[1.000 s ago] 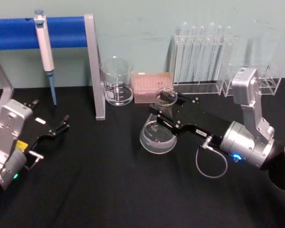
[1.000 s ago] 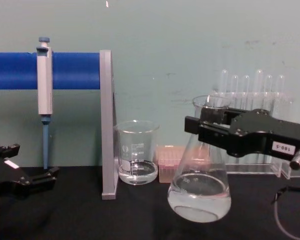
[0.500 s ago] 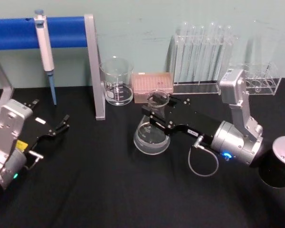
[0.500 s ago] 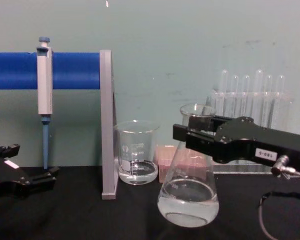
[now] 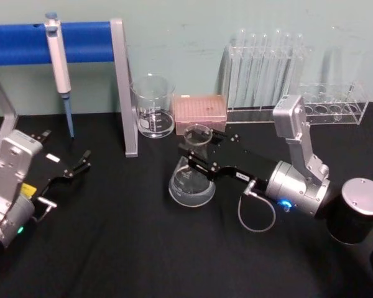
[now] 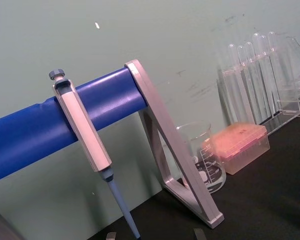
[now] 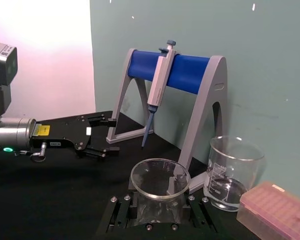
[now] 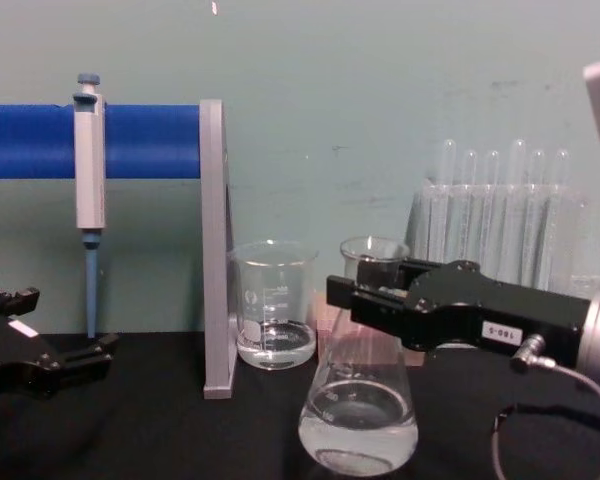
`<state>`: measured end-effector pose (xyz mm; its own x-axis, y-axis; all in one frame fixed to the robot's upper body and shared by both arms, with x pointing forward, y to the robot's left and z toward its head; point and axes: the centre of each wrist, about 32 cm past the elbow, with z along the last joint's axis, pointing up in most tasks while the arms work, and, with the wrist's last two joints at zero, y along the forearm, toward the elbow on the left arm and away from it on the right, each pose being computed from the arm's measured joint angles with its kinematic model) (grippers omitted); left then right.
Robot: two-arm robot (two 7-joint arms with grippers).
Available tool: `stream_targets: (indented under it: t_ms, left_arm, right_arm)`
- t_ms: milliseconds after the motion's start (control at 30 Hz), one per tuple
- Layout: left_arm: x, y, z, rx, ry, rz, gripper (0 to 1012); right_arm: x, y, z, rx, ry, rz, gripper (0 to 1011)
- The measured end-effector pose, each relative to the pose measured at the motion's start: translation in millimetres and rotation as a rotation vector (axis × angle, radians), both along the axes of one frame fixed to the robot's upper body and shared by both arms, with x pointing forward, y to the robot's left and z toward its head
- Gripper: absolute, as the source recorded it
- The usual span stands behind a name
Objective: Grasp the erlenmeyer flask with one hand, shake it three times, then place it back.
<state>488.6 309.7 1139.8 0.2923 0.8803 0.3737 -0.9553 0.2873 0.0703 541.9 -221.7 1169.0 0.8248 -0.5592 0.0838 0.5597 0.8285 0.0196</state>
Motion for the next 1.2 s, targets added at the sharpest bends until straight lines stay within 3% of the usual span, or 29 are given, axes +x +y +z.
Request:
stream_targets:
  t_ms: [367,1200]
  left_arm:
    - [0.0,0.0,0.0,0.0,0.0,0.0,1001]
    - [0.0,0.0,0.0,0.0,0.0,0.0,1001]
  right_arm:
    - [6.0,2.4,-10.9,-0.013,0.027,0.005,450]
    - [11.2,5.8,-21.5,-0.054,0.068,0.003,450]
